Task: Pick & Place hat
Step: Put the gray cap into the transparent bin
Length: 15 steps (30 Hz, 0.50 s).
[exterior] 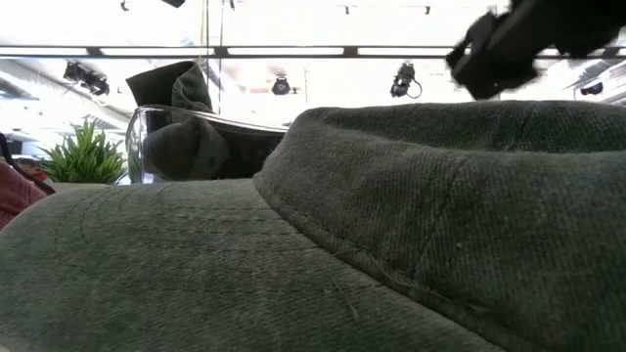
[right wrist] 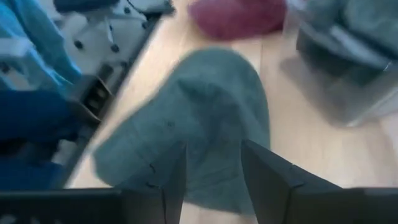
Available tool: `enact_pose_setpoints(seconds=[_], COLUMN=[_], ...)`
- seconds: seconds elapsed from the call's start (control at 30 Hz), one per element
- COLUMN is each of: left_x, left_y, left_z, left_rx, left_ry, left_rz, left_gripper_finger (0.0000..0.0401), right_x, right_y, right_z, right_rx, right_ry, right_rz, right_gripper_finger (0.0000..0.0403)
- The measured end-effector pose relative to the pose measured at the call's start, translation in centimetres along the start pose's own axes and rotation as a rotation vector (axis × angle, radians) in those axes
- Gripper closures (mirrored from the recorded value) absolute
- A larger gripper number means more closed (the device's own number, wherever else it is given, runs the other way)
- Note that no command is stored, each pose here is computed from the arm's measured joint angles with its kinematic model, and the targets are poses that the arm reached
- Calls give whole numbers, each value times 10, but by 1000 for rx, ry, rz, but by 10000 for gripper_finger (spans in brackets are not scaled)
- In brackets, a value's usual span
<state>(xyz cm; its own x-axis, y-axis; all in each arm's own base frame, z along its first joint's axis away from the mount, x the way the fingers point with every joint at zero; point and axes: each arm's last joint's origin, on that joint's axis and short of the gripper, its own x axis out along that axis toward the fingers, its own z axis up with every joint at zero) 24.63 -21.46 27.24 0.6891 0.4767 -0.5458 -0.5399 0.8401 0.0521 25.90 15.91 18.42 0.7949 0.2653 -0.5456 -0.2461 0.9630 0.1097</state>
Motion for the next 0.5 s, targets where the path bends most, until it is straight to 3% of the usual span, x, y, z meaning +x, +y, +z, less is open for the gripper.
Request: enact_pose_setpoints(seconds=[0.23, 0.5], left_x=[0, 0], left_y=[0, 0], left_z=[1, 1], left_rx=[25, 26], left_ry=[0, 1], left_rz=[-1, 0], left_gripper_finger=[246, 246], right_x=[42, 53], right_y=[-18, -35], right_z=[-22, -32], right_rx=[10, 13], right_ry=[126, 216], right_rz=[-78, -113], right_gripper_finger=[247, 248])
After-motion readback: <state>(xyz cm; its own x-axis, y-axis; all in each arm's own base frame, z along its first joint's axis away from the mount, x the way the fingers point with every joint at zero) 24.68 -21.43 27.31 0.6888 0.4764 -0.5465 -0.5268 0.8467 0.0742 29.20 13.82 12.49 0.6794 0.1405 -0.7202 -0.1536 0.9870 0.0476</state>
